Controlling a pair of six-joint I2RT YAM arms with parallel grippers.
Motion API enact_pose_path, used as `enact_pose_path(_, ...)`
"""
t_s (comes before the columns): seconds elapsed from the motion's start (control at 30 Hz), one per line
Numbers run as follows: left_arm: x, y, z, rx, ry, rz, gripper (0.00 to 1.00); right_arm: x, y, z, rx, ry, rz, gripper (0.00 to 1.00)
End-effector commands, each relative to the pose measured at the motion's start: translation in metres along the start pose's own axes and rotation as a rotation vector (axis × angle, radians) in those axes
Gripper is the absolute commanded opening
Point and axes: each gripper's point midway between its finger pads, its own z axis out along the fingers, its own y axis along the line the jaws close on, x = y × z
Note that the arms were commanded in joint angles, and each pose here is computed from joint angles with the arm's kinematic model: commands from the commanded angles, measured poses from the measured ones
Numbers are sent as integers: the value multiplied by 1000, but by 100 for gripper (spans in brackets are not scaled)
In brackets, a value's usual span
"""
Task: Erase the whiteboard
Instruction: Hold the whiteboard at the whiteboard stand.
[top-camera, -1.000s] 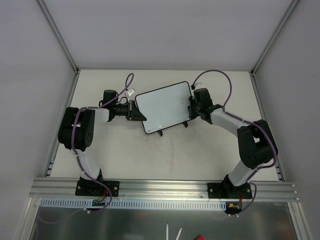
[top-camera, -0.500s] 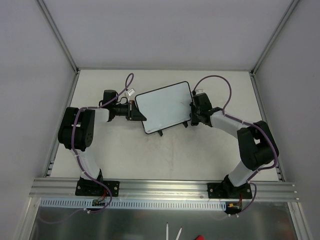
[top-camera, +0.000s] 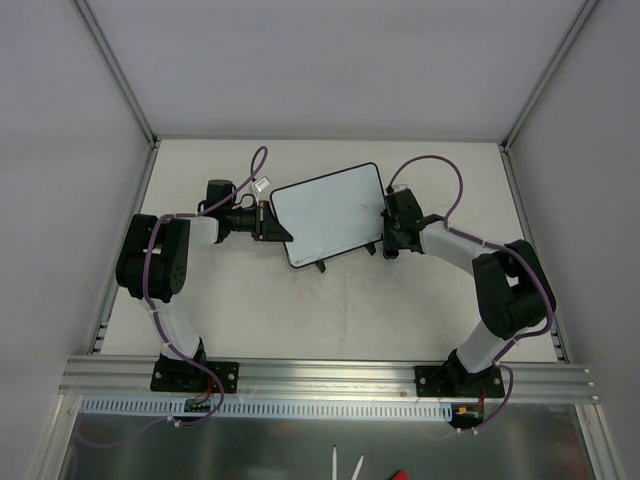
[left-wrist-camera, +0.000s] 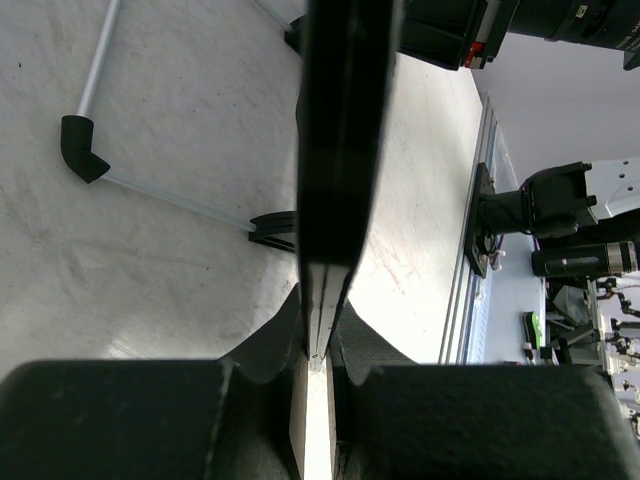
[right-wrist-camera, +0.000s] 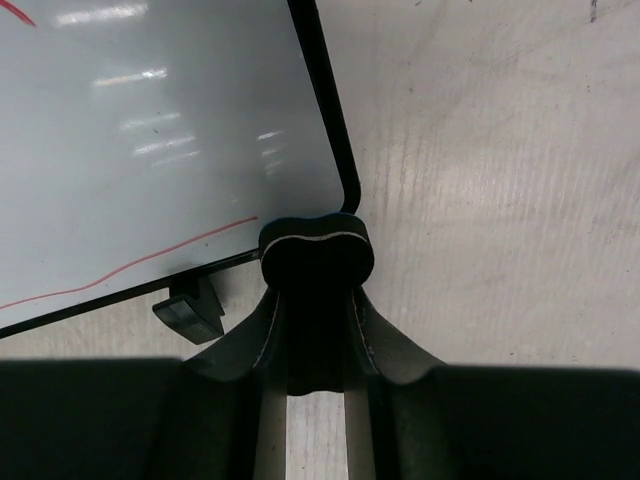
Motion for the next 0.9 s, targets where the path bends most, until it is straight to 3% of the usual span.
enact_pose_path(0.0,-6,6,-4,-46,-14,-11,0,39,-11,-8,38,112,-1,0)
enact_pose_path(0.17,-6,6,-4,-46,-14,-11,0,29,-22,-34,56,29,0,0)
enact_pose_path(0.37,-8,6,-3,-46,-14,-10,0,52,-16,-52,-1,58,-17,1)
enact_pose_path(0.43,-8,6,-3,-46,-14,-10,0,59,-12,-52,-19,73,-24,10)
enact_pose_path(0.47,-7,6,-3,-46,-14,-11,0,64,-10,-51,-25,89,-31,19)
enact_pose_path(0.7,-6,6,-3,-46,-13,-13,0,70,-7,-48,-24,106,-57,40)
enact_pose_path(0.87,-6,6,-4,-48,-13,-13,0,72,-8,-49,-22,104,-55,43)
